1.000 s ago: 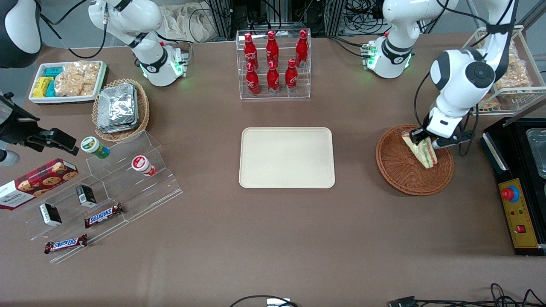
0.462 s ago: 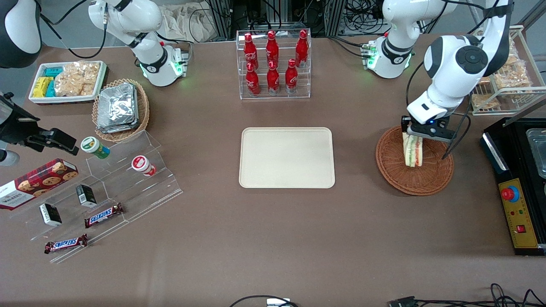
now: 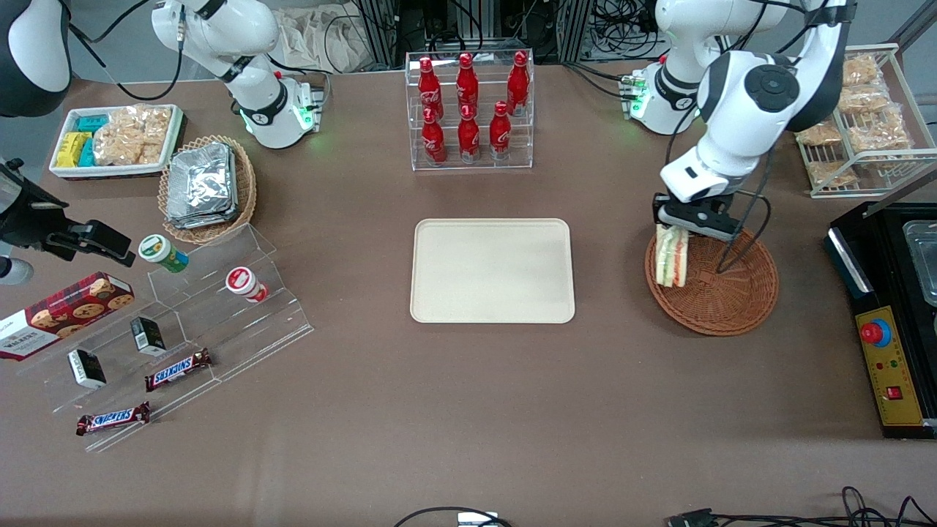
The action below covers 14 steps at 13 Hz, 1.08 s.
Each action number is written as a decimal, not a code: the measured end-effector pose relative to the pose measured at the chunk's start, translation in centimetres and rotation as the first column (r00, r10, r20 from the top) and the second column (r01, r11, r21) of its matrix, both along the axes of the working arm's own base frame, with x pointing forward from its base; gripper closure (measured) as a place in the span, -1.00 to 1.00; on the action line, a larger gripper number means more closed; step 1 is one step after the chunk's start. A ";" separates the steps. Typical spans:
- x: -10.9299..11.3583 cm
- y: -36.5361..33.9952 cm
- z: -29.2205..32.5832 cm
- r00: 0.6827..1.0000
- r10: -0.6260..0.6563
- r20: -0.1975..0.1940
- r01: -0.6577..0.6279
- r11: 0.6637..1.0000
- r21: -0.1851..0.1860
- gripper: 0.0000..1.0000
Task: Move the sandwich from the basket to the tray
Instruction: 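Carry the held sandwich over the cream tray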
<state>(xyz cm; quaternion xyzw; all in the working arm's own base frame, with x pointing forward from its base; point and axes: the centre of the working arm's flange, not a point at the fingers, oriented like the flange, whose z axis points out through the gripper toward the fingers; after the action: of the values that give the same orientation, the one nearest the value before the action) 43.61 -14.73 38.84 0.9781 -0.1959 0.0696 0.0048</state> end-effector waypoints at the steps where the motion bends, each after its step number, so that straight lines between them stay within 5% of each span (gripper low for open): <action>1: -0.1 -1.1 0.0 1.000 -0.002 -0.001 0.002 1.000 -0.007 0.57; 7: 0.3 -12.1 -0.6 0.997 0.069 -0.044 -0.073 0.994 -0.076 0.58; 14: 0.5 -20.2 -5.3 0.989 0.060 -0.138 -0.073 0.993 -0.089 0.52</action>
<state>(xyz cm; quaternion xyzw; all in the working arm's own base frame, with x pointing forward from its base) 44.07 -34.96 33.53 0.9853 -0.1588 0.0125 0.0617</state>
